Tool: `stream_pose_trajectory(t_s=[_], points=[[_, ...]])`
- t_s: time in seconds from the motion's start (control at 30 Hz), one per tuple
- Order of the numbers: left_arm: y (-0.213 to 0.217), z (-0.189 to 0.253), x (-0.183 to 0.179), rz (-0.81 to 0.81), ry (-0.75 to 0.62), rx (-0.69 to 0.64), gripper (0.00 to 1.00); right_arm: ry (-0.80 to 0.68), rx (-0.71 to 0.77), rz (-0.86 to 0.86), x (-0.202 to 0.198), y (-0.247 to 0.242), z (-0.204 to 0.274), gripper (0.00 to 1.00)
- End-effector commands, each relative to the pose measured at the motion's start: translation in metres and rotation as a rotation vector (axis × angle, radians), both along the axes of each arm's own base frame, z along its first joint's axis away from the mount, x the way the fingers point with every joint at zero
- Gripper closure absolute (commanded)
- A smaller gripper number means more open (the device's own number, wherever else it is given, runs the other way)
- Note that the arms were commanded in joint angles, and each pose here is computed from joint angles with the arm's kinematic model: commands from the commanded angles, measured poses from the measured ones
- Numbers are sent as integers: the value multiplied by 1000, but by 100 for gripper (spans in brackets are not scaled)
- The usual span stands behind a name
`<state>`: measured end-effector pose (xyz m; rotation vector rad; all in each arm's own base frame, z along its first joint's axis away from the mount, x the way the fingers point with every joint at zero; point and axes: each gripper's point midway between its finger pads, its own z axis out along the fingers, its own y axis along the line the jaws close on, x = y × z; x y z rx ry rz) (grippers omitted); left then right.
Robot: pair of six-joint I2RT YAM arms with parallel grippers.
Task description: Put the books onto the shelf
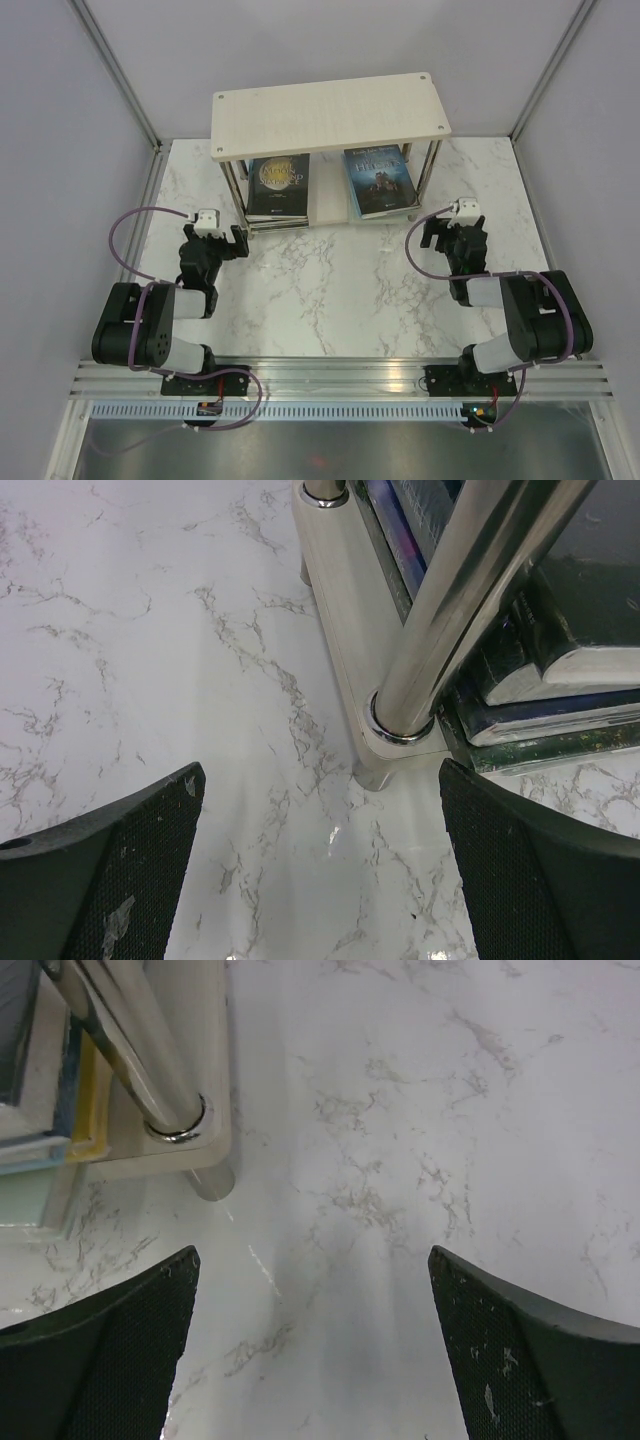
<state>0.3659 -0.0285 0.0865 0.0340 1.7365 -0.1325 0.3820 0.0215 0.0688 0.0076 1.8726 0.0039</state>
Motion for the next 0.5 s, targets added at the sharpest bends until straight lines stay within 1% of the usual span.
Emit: stream_pose_trajectory(t_s=[0.0,0.03,0.13,0.37,0.47], points=[[3,19,6,2,-85,55,0,-207,53,-135,-11,-32,20,2],[3,18,6,0,-83,55,0,-256,70,-135,-13,-32,27,2],[3,19,6,2,-85,55,0,-209,58,-103,-8,-27,21,2],[3,19,6,0,-85,55,0,-223,48,-86,-6,-25,26,2],[3,18,7,2,-80,55,0,-209,42,-48,-5,-19,24,2]])
